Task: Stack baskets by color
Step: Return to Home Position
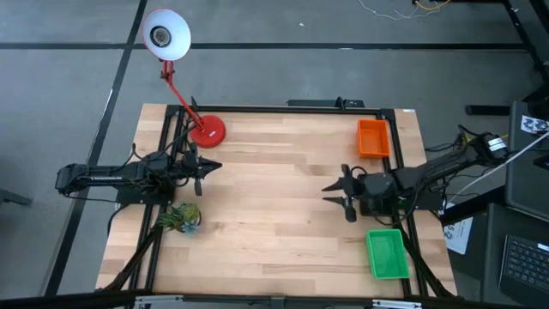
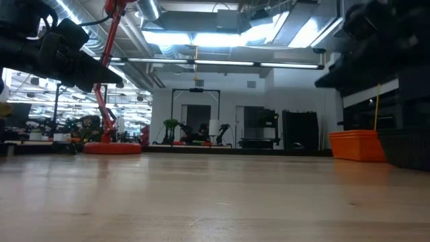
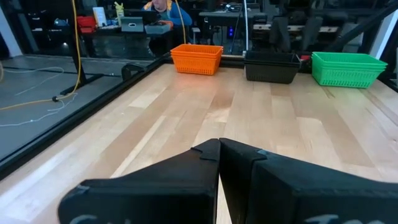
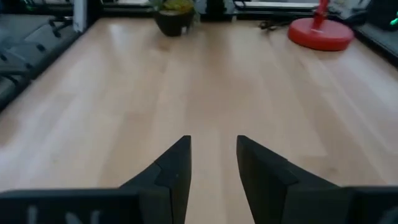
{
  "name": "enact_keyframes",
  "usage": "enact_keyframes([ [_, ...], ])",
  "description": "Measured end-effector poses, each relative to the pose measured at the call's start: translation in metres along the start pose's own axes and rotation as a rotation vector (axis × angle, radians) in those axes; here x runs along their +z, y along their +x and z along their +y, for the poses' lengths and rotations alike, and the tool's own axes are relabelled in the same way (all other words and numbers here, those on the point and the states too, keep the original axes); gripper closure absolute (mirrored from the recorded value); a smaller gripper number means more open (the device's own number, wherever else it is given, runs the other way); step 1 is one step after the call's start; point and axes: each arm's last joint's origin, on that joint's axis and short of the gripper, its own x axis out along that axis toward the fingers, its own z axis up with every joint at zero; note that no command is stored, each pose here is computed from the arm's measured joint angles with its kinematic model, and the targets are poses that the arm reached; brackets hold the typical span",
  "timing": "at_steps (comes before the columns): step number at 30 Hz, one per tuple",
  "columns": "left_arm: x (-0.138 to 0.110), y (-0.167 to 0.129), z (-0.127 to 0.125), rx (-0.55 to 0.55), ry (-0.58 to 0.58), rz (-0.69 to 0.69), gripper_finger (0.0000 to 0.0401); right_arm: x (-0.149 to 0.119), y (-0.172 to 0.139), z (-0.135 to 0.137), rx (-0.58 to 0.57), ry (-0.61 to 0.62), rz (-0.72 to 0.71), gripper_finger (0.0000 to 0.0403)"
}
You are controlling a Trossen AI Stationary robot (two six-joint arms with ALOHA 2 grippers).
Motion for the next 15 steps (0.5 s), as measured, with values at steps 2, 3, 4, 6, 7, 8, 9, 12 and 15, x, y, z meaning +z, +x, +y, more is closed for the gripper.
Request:
enact_keyframes([
  [2, 0.000, 0.000, 0.000, 0.000, 0.000, 0.000, 0.0401, -0.009, -0.004, -0.007, -0.023, -0.027, 0.003, 0.0275],
  [3, 0.000, 0.000, 0.000, 0.000, 0.000, 0.001, 0.0401, -0.014, -0.006, -0.010, -0.034, -0.028, 0.007, 0.0275],
  [4, 0.000, 0.000, 0.000, 0.000, 0.000, 0.001, 0.0401, -0.021, -0.009, -0.012, -0.044, -0.027, 0.015, 0.0275],
  [6, 0.000, 0.000, 0.000, 0.000, 0.000, 0.001, 0.0401, -0.032, -0.012, -0.018, -0.069, -0.025, 0.031, 0.0275],
  [7, 0.000, 0.000, 0.000, 0.000, 0.000, 0.001, 0.0401, -0.036, -0.014, -0.021, -0.080, -0.022, 0.028, 0.0275],
  [8, 0.000, 0.000, 0.000, 0.000, 0.000, 0.001, 0.0401, -0.038, -0.016, -0.023, -0.092, -0.017, 0.020, 0.0275],
  [9, 0.000, 0.000, 0.000, 0.000, 0.000, 0.001, 0.0401, -0.040, -0.018, -0.026, -0.103, -0.010, 0.014, 0.0275],
  [12, 0.000, 0.000, 0.000, 0.000, 0.000, 0.001, 0.0401, -0.048, -0.021, -0.029, -0.119, 0.004, 0.006, 0.0275],
  [15, 0.000, 0.000, 0.000, 0.000, 0.000, 0.001, 0.0401, -0.055, -0.024, -0.030, -0.123, 0.009, -0.008, 0.0275],
])
